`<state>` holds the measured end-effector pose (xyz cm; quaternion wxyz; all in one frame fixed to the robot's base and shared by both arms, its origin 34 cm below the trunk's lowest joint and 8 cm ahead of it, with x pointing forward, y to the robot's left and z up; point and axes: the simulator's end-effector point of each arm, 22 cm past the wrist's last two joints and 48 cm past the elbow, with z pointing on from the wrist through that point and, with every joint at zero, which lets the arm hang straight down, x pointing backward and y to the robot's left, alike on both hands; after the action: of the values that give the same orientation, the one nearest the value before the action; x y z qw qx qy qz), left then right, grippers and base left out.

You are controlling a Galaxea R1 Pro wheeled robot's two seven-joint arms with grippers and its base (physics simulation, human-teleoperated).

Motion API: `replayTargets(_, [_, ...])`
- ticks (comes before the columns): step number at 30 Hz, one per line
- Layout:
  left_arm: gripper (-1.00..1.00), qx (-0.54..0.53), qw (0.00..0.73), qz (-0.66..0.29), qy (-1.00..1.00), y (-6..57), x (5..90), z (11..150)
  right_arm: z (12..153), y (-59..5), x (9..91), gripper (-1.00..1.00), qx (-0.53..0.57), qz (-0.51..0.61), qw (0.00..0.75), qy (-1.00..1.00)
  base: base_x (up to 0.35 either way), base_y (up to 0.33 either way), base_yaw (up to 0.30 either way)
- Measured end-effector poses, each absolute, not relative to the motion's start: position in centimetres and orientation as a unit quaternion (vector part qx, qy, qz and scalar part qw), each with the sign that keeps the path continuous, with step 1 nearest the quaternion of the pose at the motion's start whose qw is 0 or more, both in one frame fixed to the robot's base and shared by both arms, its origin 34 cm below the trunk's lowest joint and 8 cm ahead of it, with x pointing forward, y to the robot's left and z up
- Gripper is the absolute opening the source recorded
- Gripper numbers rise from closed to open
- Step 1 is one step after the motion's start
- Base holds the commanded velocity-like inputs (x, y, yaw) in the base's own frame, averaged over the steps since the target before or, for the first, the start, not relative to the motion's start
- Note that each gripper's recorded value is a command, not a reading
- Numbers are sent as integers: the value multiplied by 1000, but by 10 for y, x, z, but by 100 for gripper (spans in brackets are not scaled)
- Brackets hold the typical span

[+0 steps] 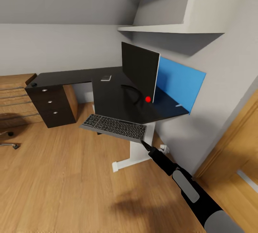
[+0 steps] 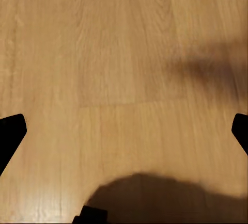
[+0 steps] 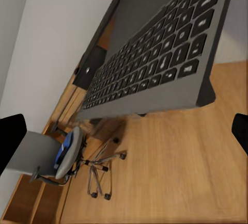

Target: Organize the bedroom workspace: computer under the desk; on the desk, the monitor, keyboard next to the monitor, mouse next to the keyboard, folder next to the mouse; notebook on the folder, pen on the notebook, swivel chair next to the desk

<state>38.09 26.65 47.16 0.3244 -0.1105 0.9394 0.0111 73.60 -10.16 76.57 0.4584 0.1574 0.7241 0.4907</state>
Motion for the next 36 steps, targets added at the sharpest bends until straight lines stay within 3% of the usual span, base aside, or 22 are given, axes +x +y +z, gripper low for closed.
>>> replayTargets(11, [100, -112, 331, 12, 937, 268, 385, 475, 745, -108, 733, 100, 169, 476, 449, 738, -194, 0, 0])
replayTargets(22, [100, -116, 363, 11, 925, 269, 405, 508, 655, -165, 710, 100, 170, 327, 447, 815, -4, 0, 0])
replayTargets(31, [100, -117, 363, 10, 925, 268, 406, 524, 524, -190, 570, 100, 82, 157, 389, 904, 0, 0, 0])
replayTargets(36, [100, -118, 362, 12, 924, 270, 406, 532, 521, -205, 550, 100, 75, 124, 381, 913, 0, 0, 0])
